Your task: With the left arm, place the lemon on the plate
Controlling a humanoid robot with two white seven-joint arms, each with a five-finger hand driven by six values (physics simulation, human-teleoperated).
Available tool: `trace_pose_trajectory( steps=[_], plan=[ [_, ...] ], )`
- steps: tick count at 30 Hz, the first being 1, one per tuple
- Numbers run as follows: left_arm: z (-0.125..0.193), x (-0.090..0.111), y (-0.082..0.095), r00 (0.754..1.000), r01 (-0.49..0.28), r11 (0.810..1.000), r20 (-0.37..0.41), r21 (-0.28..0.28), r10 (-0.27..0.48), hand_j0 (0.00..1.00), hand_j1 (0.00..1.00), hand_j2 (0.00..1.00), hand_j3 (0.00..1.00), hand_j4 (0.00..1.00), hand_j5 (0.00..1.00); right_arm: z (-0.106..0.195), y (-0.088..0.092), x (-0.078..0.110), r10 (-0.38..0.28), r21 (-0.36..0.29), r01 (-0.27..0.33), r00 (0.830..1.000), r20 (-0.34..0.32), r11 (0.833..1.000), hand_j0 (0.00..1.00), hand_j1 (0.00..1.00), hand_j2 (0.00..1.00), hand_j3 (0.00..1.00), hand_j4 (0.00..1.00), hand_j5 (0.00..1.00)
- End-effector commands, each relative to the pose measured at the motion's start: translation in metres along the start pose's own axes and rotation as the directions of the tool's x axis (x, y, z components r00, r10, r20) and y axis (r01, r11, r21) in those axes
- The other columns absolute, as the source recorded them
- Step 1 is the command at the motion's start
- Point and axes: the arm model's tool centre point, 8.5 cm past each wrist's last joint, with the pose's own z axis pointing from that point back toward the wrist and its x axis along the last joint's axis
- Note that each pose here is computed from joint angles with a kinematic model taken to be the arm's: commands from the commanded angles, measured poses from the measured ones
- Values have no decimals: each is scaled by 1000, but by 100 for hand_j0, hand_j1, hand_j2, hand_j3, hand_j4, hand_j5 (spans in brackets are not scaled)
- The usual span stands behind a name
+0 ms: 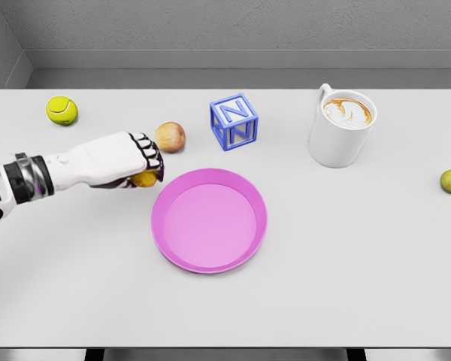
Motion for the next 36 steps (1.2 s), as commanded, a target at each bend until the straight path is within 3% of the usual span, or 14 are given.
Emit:
trace_pose_trajectory(
  steps=[1,11,15,17,19,20,22,25,27,30,31,34,36],
  plan=[
    [-11,10,0,999,-15,1000,33,9,14,50,50,50,50,50,50,0,0,0,0,0,0,1000,0,1000,100,100,100,100,100,100],
    [-43,47,-2,989,-20,1000,148,7,19,50,50,50,50,50,50,0,0,0,0,0,0,1000,0,1000,100,100,100,100,100,100],
    [-58,70,-8,976,-14,999,218,-33,21,51,51,51,51,51,51,0,0,0,0,0,0,1000,0,1000,100,100,100,100,100,100],
    [-60,73,-7,974,-14,1000,227,-24,19,51,51,51,51,51,51,0,0,0,0,0,0,1000,0,1000,100,100,100,100,100,100],
    [-61,73,-6,974,-15,1000,226,-20,19,68,68,68,68,68,68,0,0,0,0,0,0,1000,0,1000,100,100,100,100,100,100],
    [-59,67,2,976,-15,1000,218,-2,15,88,88,88,88,88,88,0,0,0,0,0,0,1000,0,1000,100,100,100,100,100,100],
    [-58,66,5,974,-34,999,223,13,30,100,100,100,100,100,100,0,0,0,0,0,0,1000,0,1000,100,100,100,100,100,100],
    [-57,65,3,974,-36,999,222,6,34,100,100,100,100,100,100,0,0,0,0,0,0,1000,0,1000,100,100,100,100,100,100],
    [-47,52,11,982,-26,999,185,21,22,100,100,100,100,100,100,0,0,0,0,0,0,1000,0,1000,100,100,100,100,100,100],
    [11,-3,30,1000,-12,998,4,58,11,100,100,100,100,100,100,0,0,0,0,0,0,1000,0,1000,100,100,100,100,100,100],
    [27,-19,26,998,-57,997,-31,57,59,100,100,100,100,100,100,0,0,0,0,0,0,1000,0,1000,100,100,100,100,100,100],
    [52,-44,11,985,-141,989,-92,33,144,100,100,100,100,100,100,0,0,0,0,0,0,1000,0,1000,100,100,100,100,100,100],
    [69,-56,8,973,-171,983,-142,69,179,100,100,100,100,100,100,0,0,0,0,0,0,1000,0,1000,100,100,100,100,100,100]
  ],
)
